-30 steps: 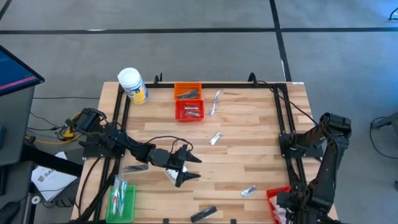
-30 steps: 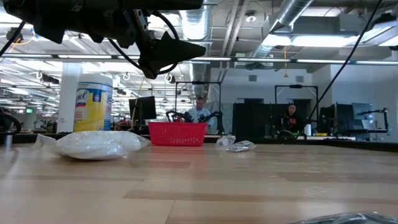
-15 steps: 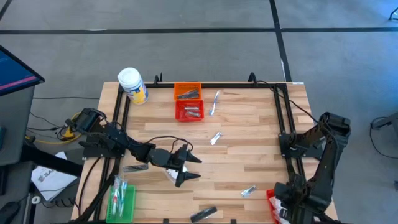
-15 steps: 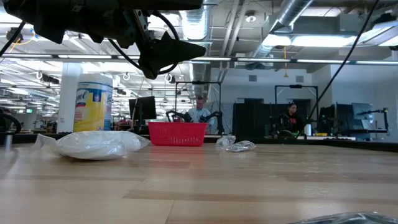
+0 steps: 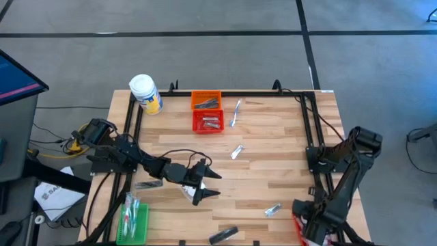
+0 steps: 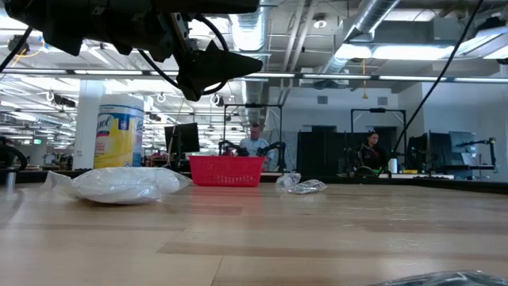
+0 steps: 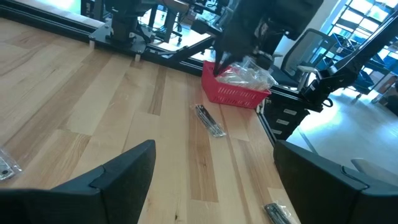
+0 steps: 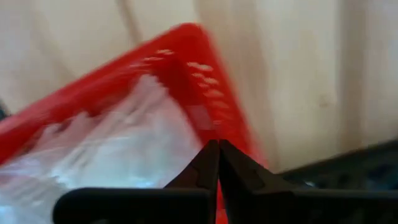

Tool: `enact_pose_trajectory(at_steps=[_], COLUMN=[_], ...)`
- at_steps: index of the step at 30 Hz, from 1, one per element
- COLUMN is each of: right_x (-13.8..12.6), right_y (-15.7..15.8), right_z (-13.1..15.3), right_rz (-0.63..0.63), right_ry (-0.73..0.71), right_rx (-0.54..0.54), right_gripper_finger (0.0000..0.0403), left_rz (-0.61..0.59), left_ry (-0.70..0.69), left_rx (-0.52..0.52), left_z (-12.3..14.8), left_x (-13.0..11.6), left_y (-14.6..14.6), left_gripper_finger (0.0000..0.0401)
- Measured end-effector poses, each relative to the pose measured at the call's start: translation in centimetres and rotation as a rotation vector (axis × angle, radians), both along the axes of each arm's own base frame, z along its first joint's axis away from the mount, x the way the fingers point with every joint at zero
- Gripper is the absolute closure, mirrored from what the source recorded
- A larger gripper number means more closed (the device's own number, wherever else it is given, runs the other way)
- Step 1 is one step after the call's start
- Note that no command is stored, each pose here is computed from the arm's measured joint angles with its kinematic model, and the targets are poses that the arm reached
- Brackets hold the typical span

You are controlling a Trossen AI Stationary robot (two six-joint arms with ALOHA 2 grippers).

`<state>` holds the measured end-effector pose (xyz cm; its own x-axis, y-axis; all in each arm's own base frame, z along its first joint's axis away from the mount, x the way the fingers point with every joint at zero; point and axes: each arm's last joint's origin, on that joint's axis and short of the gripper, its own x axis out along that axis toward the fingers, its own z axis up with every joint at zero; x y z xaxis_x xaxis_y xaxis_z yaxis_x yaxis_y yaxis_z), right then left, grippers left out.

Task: Pick & Place Travel size toiletries
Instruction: Put the cotton pack into the bottom red basket

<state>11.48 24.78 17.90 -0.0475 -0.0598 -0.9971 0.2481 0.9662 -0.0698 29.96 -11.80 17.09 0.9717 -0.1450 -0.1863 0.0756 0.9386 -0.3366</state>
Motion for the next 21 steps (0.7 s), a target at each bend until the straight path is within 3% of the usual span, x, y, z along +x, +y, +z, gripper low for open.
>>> enact_pose_trajectory(at_steps=[4,12,21], right_x=[0.3,1.4,2.0], right_y=[0.7,0.2,0.7], right_z=[-0.4,-1.5,-1.5], right_rz=[0.051,0.078,0.12], right_ry=[-0.017,0.054,0.074], right_rx=[0.045,0.013,0.116], right_gripper_finger=[0.0398,0.0401,0.0402], left_rz=[0.0,-0.001,-0.001], left_ry=[0.0,0.0,0.0], left_rx=[0.0,0.0,0.0], left_z=[0.0,0.0,0.0], left_x=[0.0,0.0,0.0], left_y=[0.0,0.0,0.0], left_gripper_finger=[0.0082,0.0082,0.0082])
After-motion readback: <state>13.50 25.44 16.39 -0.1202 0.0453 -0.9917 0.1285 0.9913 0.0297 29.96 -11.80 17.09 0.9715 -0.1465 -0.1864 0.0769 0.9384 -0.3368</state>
